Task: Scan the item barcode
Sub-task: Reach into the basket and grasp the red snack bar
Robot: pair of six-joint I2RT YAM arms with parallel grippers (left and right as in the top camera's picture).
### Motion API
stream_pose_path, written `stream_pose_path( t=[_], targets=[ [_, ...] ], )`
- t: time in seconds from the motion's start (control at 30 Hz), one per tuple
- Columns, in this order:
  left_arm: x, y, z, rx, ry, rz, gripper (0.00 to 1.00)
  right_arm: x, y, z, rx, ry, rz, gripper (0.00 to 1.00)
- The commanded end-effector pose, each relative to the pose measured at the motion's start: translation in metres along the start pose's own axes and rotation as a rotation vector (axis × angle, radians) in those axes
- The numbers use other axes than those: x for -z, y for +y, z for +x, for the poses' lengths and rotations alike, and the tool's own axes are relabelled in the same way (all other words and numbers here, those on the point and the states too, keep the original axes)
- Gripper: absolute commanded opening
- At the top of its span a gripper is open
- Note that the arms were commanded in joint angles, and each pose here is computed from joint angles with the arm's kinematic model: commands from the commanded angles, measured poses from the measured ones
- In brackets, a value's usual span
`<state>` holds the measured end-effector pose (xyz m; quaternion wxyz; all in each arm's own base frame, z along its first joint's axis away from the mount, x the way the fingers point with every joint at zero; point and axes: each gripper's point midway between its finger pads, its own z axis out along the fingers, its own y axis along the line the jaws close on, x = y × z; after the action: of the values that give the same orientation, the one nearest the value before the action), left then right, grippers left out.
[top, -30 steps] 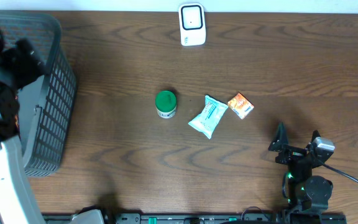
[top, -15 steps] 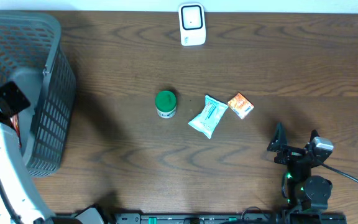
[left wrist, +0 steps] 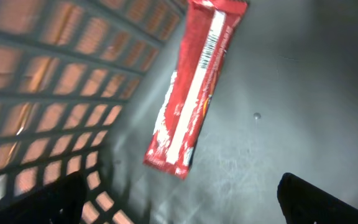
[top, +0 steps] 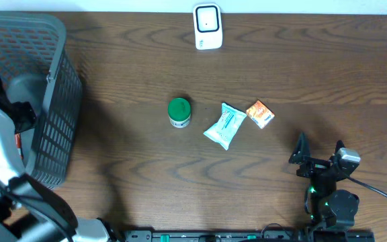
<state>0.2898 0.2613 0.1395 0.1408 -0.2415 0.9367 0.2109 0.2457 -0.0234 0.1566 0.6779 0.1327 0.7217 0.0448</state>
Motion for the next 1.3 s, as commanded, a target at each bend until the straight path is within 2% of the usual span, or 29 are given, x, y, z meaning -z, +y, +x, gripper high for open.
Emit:
stream_pose_path(
  t=[0.0,0.13,0.37,0.63,1.2,1.23,1.27],
  targets=[
    [-0.025,-0.006,0.004,-0.048,0.047,0.009,0.98,0.0,0.001,0.002,-0.007,0.005,-0.001,0.99],
    [-0.044,-0.013,0.006,-0.044,0.071,0.043,0.98,0.0,0.001,0.002,-0.007,0.005,-0.001,0.99],
    [-0.062,0.005,0.012,0.01,0.093,0.036,0.98,0.0,0.001,0.002,-0.007,0.005,-0.001,0.99],
    [-0.073,0.001,0.009,0.042,0.067,0.151,0.98,0.0,0.001,0.002,-0.007,0.005,-0.001,0.99],
    [-0.143,-0.023,0.04,0.017,0.204,0.185,0.98,0.0,0.001,0.002,-0.007,0.005,-0.001,0.99],
    [-0.147,-0.025,0.043,0.015,0.216,0.189,1.0,0.0,0.001,0.002,-0.007,0.005,-0.001,0.99],
    [-0.151,-0.027,0.047,0.012,0.231,0.192,0.96,0.0,0.001,0.002,-0.007,0.005,-0.001,0.99]
  ],
)
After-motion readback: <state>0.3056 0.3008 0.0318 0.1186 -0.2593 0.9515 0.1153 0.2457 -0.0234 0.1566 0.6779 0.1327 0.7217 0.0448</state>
